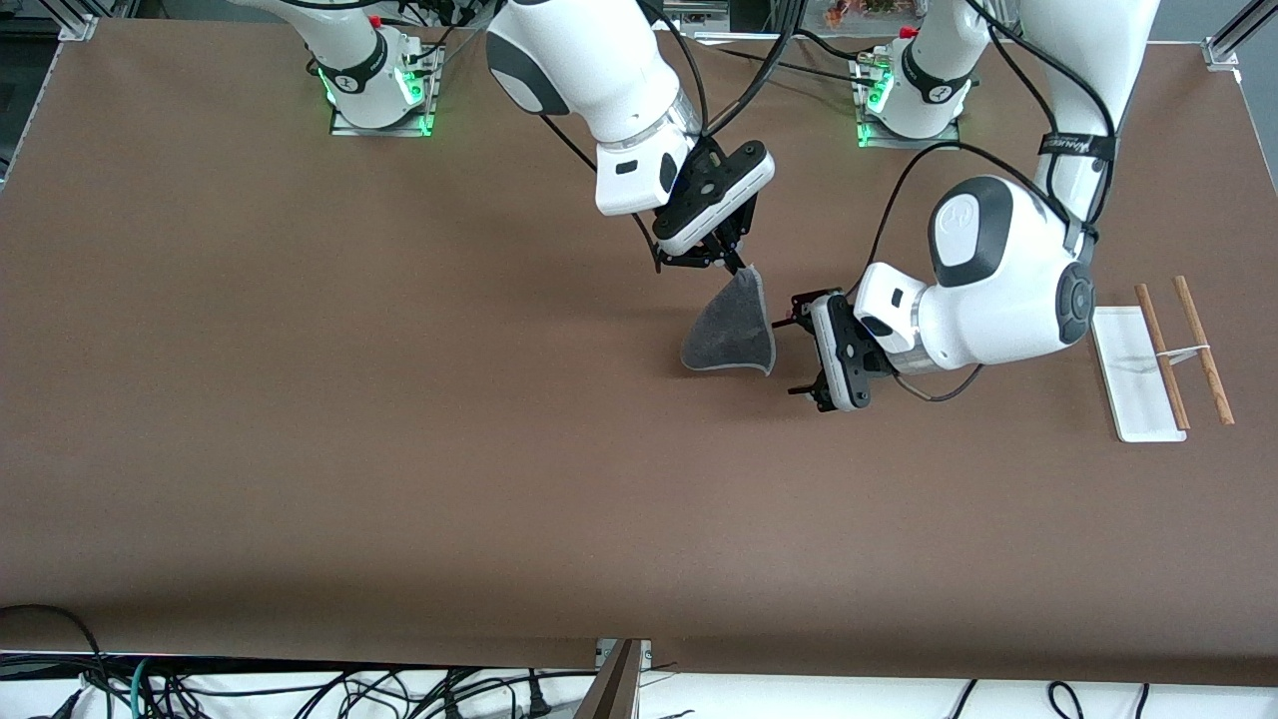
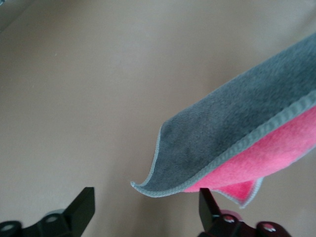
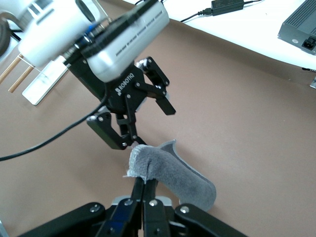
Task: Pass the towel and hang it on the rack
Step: 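Grasp the hanging towel with the left gripper below the right gripper, then carry the towel with the left gripper while the right gripper withdraws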
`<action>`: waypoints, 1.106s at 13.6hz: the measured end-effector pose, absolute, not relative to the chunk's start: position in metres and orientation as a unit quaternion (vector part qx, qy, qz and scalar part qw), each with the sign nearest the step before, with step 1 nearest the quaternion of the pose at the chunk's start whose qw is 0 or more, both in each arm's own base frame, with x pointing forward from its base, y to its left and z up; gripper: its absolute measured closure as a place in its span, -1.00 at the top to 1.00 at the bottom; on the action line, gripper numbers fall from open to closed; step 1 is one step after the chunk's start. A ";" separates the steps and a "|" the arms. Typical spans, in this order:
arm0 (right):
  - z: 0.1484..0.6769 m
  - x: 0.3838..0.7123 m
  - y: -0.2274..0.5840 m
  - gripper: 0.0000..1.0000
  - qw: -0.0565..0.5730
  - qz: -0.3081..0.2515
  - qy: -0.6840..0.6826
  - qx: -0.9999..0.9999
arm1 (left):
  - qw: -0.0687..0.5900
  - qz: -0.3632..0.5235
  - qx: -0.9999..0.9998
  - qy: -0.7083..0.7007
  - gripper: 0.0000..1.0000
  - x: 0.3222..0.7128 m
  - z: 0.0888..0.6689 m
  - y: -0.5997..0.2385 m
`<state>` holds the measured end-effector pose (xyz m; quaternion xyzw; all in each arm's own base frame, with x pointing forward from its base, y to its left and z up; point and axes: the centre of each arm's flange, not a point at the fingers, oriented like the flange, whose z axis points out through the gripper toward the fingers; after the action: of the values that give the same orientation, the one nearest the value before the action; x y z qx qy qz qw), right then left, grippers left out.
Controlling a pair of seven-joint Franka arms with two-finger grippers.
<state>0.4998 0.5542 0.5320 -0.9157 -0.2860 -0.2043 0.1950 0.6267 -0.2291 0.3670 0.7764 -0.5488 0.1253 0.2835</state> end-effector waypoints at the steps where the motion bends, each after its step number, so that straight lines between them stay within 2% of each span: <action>1: 0.532 0.500 0.554 -0.96 0.195 -0.204 -0.286 -0.916 | 0.286 0.128 0.769 -0.556 0.81 0.627 0.360 -0.230; 3: 0.532 0.500 0.554 -0.96 0.195 -0.204 -0.286 -0.916 | 0.287 0.132 0.760 -0.569 0.56 0.627 0.353 -0.233; 6: 0.531 0.500 0.554 -0.96 0.195 -0.204 -0.286 -0.916 | 0.292 0.134 0.748 -0.581 0.49 0.621 0.355 -0.250; 7: 0.531 0.500 0.554 -0.96 0.195 -0.204 -0.286 -0.916 | 0.293 0.136 0.746 -0.583 0.35 0.620 0.356 -0.254; 8: 0.530 0.500 0.554 -0.96 0.195 -0.204 -0.286 -0.916 | 0.290 0.139 0.746 -0.583 0.35 0.620 0.357 -0.255; 9: 0.530 0.501 0.555 -0.96 0.196 -0.205 -0.286 -0.916 | 0.287 0.143 0.746 -0.583 0.22 0.621 0.358 -0.256; 10: 0.530 0.501 0.555 -0.96 0.196 -0.205 -0.285 -0.915 | 0.286 0.145 0.746 -0.584 0.22 0.621 0.358 -0.257; 11: 0.530 0.501 0.555 -0.96 0.196 -0.205 -0.285 -0.915 | 0.287 0.146 0.744 -0.586 0.08 0.620 0.359 -0.261; 13: 0.530 0.501 0.555 -0.96 0.196 -0.206 -0.285 -0.916 | 0.289 0.146 0.742 -0.588 -0.44 0.618 0.359 -0.265; 15: 0.529 0.502 0.554 -0.96 0.196 -0.205 -0.285 -0.916 | 0.288 0.146 0.742 -0.588 -0.84 0.618 0.358 -0.265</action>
<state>0.5015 0.5545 0.5294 -0.9156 -0.2849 -0.2054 0.1958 0.6178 -0.2650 0.3582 0.7417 -0.5877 0.1458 0.2885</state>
